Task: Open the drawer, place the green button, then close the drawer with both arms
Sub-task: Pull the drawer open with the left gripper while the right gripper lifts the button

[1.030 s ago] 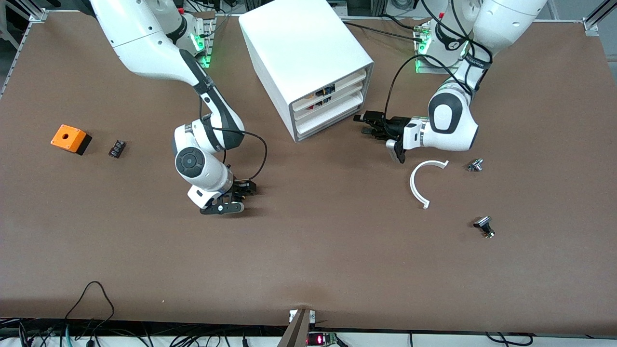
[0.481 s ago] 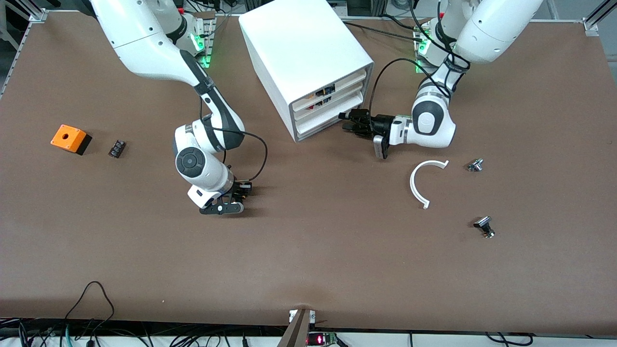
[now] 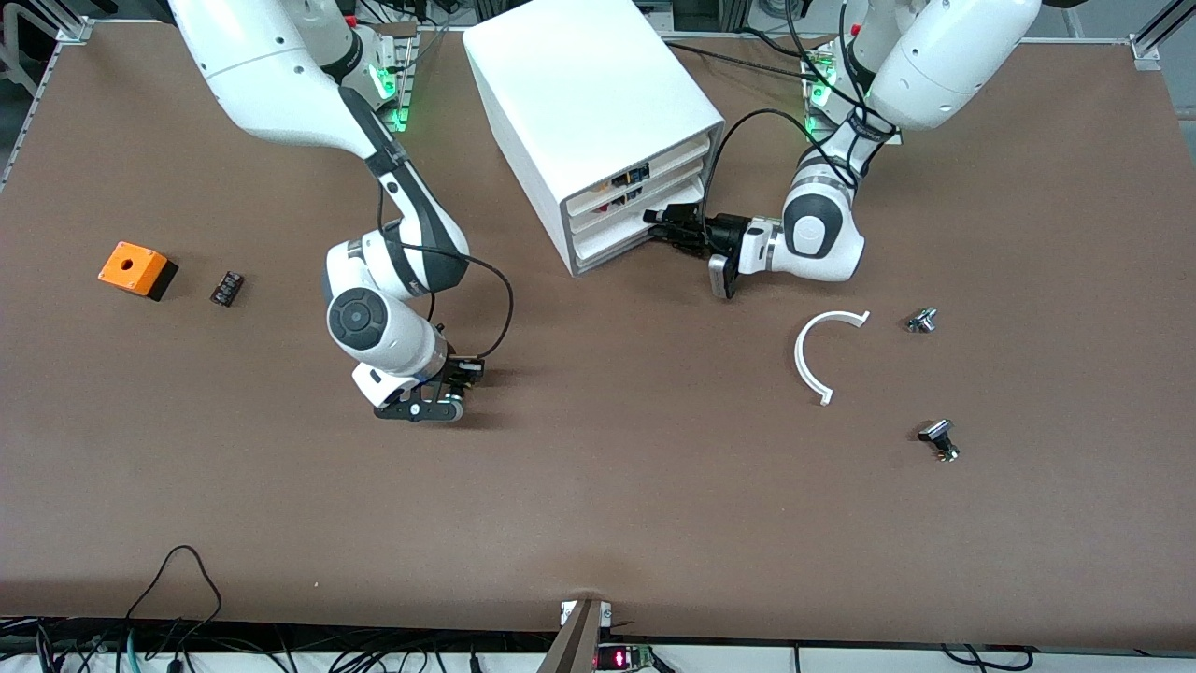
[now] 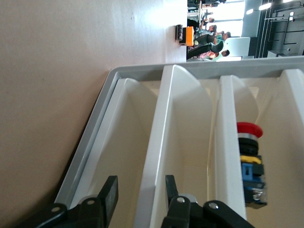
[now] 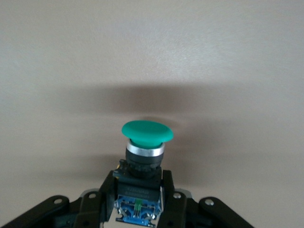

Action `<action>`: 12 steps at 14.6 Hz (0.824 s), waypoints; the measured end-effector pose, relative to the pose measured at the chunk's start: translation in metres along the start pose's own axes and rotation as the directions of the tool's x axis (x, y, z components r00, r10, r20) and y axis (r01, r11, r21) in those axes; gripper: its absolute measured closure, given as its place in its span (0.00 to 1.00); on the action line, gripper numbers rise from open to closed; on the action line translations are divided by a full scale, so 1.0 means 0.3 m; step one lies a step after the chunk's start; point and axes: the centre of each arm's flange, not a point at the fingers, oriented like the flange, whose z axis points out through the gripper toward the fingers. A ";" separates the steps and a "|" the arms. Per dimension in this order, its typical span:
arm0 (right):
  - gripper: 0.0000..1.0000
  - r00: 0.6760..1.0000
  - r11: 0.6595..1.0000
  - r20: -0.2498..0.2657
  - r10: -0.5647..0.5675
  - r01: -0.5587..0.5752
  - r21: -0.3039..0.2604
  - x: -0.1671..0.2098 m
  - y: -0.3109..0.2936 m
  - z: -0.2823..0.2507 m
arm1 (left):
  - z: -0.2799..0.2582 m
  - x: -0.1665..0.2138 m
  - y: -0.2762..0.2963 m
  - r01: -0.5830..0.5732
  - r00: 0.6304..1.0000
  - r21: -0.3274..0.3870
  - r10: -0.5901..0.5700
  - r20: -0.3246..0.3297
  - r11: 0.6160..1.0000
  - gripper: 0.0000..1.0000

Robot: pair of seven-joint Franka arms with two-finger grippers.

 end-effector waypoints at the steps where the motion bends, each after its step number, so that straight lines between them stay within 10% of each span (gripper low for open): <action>1: 0.58 0.999 0.999 0.020 0.033 -0.033 0.018 0.016 -0.010 -0.065 | 0.006 -0.006 -0.011 0.002 1.000 -0.003 -0.002 0.003 1.000 0.57; 6: 0.58 0.975 0.962 0.139 0.175 -0.199 0.185 0.089 0.021 -0.294 | 0.012 -0.005 0.003 -0.005 1.000 -0.038 0.005 0.008 0.999 0.89; 12: 0.58 0.906 0.872 0.213 0.367 -0.415 0.261 0.140 0.027 -0.473 | -0.013 0.016 0.002 -0.007 1.000 -0.034 0.006 -0.011 0.999 0.89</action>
